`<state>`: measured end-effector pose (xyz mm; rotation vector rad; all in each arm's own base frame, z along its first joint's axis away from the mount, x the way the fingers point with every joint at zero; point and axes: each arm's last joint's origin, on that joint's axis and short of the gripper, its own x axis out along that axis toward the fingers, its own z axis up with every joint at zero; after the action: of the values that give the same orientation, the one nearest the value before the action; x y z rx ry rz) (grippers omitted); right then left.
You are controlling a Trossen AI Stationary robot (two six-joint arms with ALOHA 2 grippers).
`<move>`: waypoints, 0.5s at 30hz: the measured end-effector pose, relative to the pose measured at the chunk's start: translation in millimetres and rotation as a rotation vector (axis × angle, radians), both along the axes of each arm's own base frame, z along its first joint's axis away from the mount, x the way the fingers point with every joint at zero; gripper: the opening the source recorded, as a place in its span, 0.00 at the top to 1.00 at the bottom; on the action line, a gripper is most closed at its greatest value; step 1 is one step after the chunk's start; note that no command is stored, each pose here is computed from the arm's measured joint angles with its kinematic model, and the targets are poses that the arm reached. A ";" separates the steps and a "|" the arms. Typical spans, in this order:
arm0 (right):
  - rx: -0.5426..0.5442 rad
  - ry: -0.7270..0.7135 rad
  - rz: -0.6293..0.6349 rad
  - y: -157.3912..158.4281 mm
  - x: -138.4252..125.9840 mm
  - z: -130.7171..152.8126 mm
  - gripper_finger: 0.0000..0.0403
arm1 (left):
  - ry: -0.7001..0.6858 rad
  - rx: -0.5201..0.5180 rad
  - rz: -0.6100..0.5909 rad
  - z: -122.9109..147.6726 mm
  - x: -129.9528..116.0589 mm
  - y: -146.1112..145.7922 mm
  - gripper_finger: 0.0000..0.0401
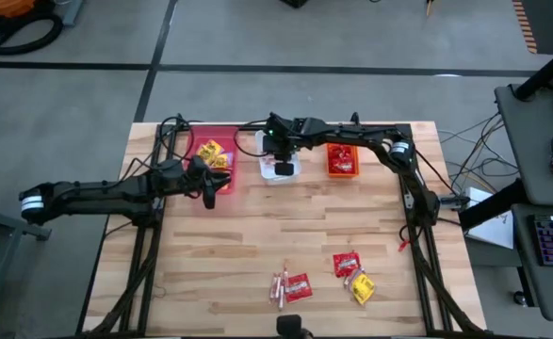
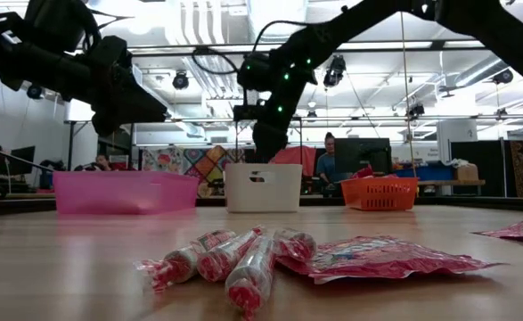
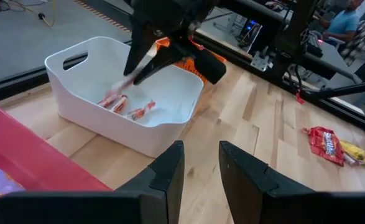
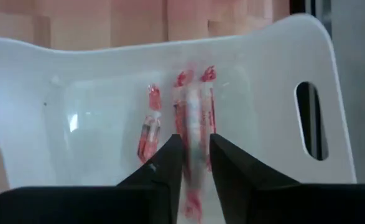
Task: Sort candy
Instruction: Put the white candy into the white bin, then put the red candy into the orange bin
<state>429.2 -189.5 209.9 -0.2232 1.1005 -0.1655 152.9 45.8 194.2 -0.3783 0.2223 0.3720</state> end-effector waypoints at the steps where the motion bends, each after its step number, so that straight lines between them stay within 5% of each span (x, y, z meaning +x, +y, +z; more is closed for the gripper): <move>1: 0.003 0.003 -0.004 -0.3 0.2 -1.7 0.80 | 0.000 0.000 0.000 -0.1 0.1 0.0 0.79; 15: 0.044 -0.063 -0.095 10.9 -6.0 26.5 0.61 | 0.011 -0.013 0.003 -2.3 1.7 0.5 0.79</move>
<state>423.3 -178.6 236.4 -0.1260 1.0513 -0.2312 154.7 46.3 192.0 -0.3897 0.2351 0.3755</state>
